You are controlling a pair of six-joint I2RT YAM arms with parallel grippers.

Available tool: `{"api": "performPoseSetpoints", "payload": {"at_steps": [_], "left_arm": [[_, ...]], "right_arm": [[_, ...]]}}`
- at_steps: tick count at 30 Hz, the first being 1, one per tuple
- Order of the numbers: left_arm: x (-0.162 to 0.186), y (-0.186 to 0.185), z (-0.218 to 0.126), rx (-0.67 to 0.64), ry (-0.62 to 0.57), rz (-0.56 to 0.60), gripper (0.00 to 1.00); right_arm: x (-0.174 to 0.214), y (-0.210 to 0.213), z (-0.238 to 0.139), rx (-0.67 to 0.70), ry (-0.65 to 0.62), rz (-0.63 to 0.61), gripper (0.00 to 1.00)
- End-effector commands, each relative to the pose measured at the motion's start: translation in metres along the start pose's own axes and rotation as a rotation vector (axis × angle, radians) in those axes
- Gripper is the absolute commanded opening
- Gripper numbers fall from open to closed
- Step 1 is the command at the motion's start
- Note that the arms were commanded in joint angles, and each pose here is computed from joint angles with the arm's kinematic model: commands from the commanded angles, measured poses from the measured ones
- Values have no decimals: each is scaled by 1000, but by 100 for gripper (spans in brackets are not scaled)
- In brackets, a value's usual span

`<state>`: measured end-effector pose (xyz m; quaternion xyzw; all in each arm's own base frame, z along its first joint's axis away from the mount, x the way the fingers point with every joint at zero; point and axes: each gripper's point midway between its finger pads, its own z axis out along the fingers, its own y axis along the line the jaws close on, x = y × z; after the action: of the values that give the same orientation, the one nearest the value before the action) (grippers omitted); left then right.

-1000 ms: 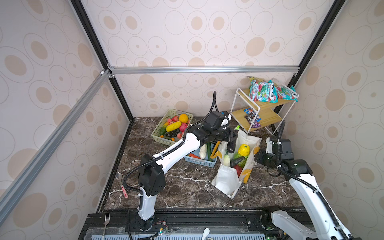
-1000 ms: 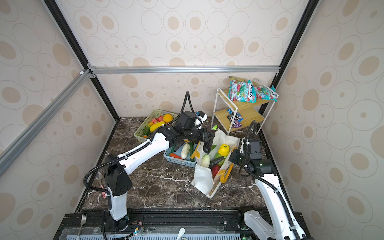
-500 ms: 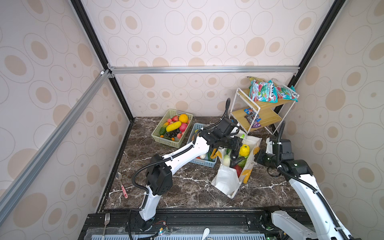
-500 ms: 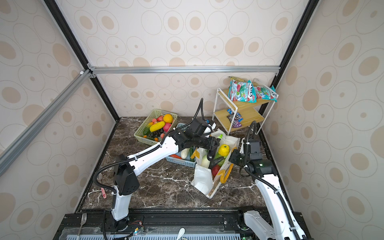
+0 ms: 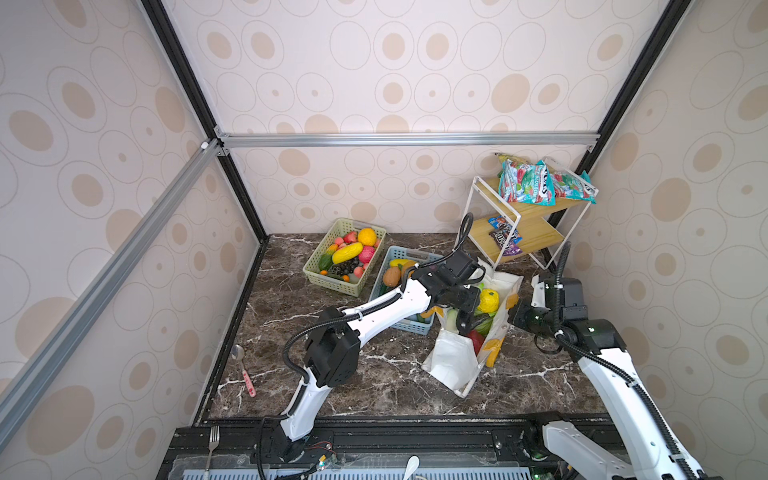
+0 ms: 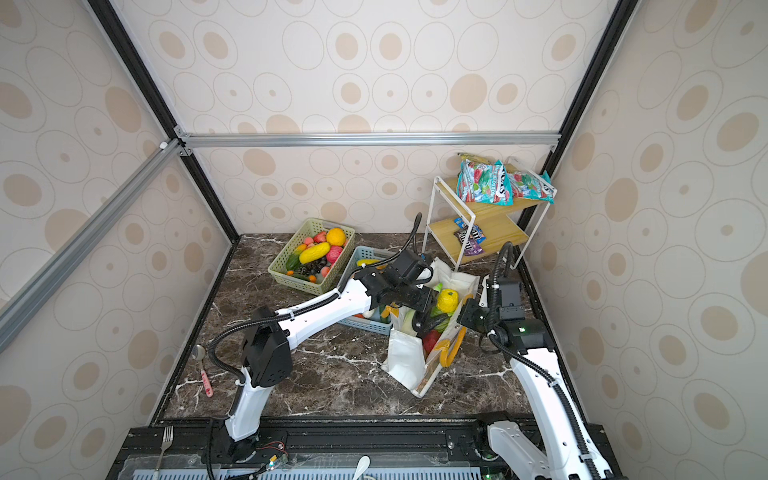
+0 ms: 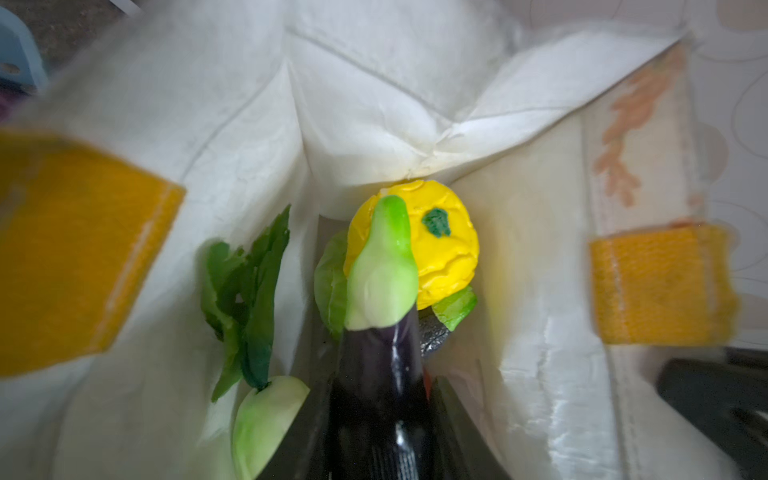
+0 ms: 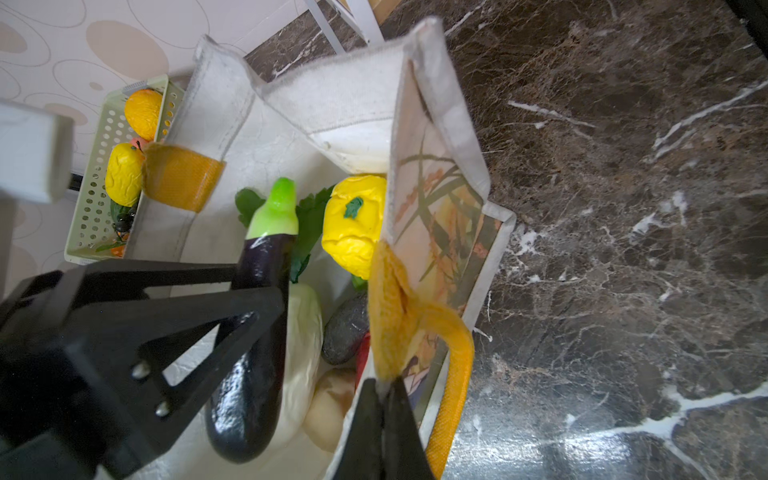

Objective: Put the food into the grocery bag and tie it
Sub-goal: 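Lower the eggplant into the bag and open the left gripper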

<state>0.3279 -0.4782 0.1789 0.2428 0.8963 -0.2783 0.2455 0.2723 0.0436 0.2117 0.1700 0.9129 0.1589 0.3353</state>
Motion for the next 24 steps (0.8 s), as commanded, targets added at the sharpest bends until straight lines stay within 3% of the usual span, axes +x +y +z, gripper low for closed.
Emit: {"api": "performPoseSetpoints", "payload": {"at_steps": [1, 11, 24], "left_arm": [[-2, -6, 1, -9, 3, 37, 37], [13, 2, 22, -32, 49, 38, 39], [5, 2, 18, -66, 54, 61, 54]], "right_arm": [[8, -2, -4, 7, 42, 2, 0], [7, -4, -2, 19, 41, -3, 0], [8, -6, 0, 25, 40, -5, 0]]}}
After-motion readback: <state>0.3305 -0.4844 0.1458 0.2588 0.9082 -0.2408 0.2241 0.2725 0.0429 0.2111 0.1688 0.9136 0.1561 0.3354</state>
